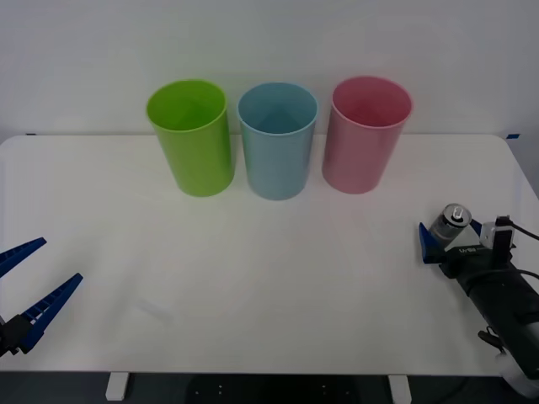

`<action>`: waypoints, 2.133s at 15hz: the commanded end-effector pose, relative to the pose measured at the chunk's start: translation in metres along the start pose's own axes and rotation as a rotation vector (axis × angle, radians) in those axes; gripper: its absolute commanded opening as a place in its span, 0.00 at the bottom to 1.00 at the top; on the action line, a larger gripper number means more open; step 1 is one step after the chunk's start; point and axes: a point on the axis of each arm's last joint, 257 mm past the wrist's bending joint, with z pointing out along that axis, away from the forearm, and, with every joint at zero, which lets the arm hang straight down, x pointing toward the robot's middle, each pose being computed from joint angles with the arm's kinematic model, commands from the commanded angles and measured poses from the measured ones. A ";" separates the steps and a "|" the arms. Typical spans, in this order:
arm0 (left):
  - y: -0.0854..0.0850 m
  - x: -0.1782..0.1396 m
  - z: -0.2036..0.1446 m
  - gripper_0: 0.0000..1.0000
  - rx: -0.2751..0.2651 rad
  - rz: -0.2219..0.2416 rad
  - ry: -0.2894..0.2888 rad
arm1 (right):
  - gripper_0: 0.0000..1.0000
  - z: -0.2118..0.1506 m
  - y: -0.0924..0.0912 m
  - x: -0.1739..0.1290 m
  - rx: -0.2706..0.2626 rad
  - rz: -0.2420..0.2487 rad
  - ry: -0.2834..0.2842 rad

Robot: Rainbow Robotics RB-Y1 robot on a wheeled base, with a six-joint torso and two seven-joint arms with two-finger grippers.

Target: Grasp the object on the table and drop it into the matching bin: aluminum can to the light blue bin, PET bottle to the pink bin.

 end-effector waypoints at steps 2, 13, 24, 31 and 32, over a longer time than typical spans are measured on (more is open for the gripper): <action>0.000 0.000 0.000 1.00 0.000 0.000 0.000 | 1.00 0.013 0.003 0.000 -0.001 0.004 0.006; 0.000 0.000 0.000 1.00 0.000 0.000 0.000 | 0.00 0.014 0.003 -0.001 -0.001 -0.017 0.004; 0.000 0.000 0.000 1.00 0.000 0.000 0.000 | 0.00 0.007 0.021 -0.030 -0.082 -0.013 -0.076; 0.000 0.000 0.000 1.00 0.000 0.000 0.000 | 0.00 -0.020 0.055 -0.082 -0.218 0.083 -0.161; 0.000 0.000 0.000 1.00 0.000 0.000 0.000 | 0.00 -0.023 0.060 -0.089 -0.238 0.090 -0.168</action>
